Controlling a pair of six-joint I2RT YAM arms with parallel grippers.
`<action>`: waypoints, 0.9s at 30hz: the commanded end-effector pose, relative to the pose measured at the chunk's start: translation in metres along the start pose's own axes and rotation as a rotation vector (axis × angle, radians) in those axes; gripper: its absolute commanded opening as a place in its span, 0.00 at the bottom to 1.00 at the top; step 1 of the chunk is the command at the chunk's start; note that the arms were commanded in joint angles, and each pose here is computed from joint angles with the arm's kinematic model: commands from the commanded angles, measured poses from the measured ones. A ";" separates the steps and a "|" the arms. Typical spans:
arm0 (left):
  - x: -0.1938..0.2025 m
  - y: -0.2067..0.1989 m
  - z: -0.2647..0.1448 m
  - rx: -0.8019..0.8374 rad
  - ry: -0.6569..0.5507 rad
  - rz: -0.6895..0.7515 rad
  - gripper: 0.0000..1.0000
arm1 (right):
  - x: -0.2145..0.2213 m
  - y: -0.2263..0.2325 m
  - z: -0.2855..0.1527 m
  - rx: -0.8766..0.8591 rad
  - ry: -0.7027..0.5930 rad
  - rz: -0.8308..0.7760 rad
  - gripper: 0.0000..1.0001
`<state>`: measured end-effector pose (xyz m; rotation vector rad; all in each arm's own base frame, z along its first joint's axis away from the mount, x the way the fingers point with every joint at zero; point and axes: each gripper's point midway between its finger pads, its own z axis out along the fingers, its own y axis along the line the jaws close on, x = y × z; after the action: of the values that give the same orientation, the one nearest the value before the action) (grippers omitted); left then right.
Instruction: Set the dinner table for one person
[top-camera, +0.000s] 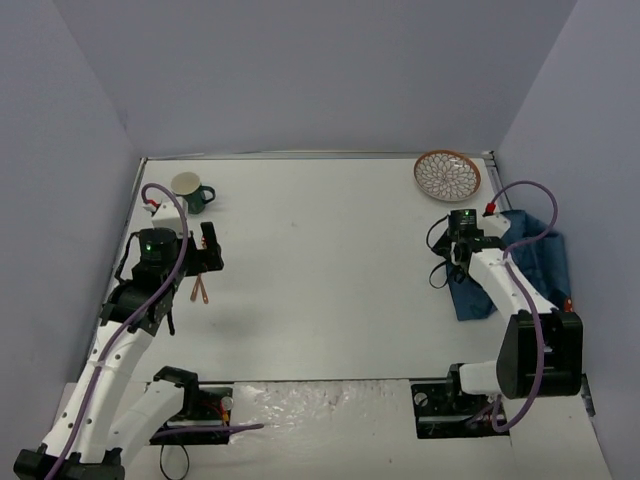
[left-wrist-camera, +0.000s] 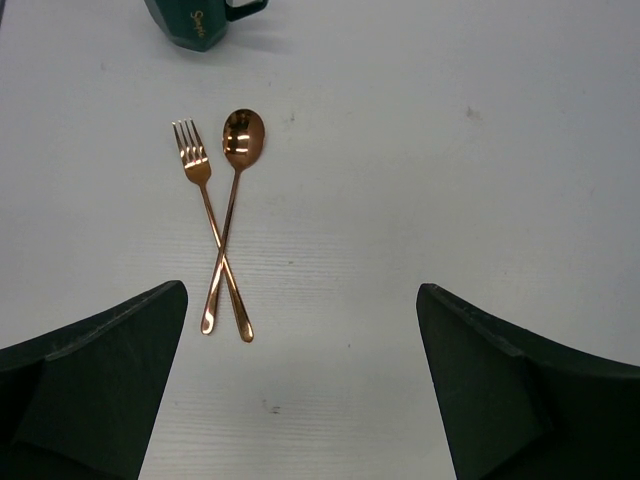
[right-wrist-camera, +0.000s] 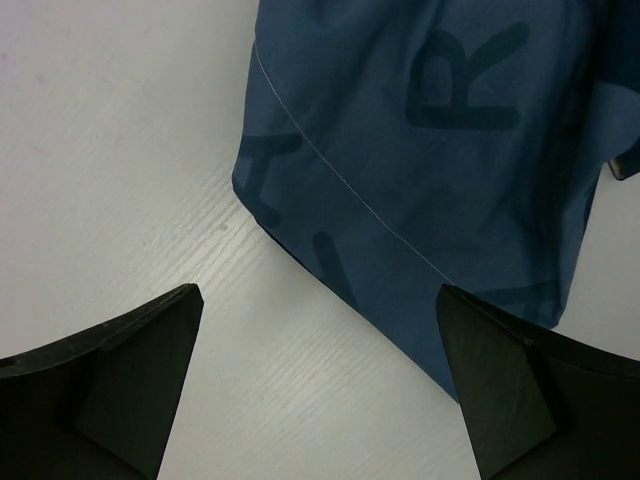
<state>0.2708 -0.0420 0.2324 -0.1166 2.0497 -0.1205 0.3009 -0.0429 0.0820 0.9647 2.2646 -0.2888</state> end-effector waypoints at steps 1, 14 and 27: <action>-0.031 -0.013 0.000 0.042 -0.122 -0.020 0.97 | -0.003 0.007 0.028 0.015 -0.014 0.078 1.00; -0.028 -0.011 -0.004 0.029 -0.122 -0.002 0.97 | 0.041 -0.005 0.079 0.074 0.100 0.073 0.96; -0.028 -0.011 -0.007 0.027 -0.127 0.002 0.97 | 0.061 0.009 0.071 0.005 0.127 -0.023 0.00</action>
<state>0.2699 -0.0488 0.2345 -0.0919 2.0188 -0.1231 0.3214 -0.0653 0.0052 1.0672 2.2724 -0.3379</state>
